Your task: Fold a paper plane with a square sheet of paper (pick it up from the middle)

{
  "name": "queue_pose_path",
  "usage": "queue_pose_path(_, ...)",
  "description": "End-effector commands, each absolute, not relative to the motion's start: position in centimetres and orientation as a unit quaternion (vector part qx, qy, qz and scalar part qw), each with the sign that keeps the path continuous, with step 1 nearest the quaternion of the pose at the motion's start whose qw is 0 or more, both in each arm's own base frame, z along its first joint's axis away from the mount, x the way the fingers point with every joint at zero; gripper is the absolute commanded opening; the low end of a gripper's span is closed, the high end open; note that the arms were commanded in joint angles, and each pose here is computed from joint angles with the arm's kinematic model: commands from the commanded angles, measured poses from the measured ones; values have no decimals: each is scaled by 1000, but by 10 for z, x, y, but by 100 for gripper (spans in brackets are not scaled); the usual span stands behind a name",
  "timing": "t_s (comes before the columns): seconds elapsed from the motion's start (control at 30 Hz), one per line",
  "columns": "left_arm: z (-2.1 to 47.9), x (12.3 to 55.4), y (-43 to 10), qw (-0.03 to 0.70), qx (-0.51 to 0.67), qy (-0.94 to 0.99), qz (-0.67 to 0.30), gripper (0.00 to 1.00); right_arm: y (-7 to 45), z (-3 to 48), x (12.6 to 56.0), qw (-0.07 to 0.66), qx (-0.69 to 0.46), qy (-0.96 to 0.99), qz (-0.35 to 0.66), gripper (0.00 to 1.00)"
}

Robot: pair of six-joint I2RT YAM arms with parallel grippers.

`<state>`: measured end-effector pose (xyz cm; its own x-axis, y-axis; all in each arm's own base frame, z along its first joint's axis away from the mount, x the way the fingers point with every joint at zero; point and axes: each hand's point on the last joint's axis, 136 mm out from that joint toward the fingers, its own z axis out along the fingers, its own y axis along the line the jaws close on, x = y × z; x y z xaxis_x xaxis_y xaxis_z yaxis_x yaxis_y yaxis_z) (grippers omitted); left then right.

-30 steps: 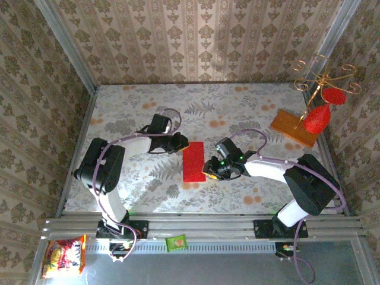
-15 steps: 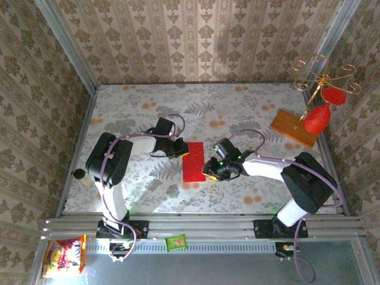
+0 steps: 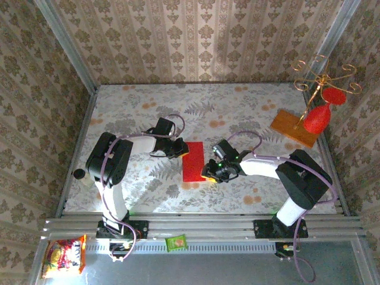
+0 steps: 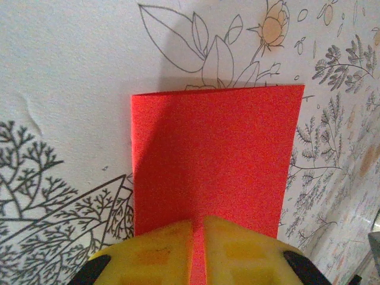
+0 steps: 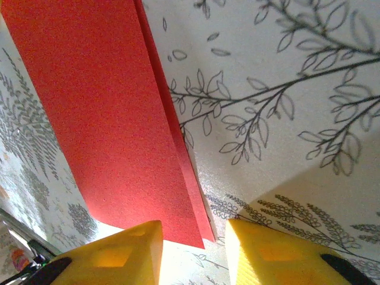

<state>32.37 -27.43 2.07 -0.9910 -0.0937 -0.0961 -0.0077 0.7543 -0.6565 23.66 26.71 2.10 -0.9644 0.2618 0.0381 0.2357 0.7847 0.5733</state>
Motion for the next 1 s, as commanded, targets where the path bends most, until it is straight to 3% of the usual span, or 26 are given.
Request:
queue_pose_path(0.0,-9,314,-257,33,-51,951,-305,15,278,25,233,12,111,942,315,31)
queue_pose_path(0.97,-15,310,-257,26,-54,951,-304,15,292,37,241,39,88,930,354,29)
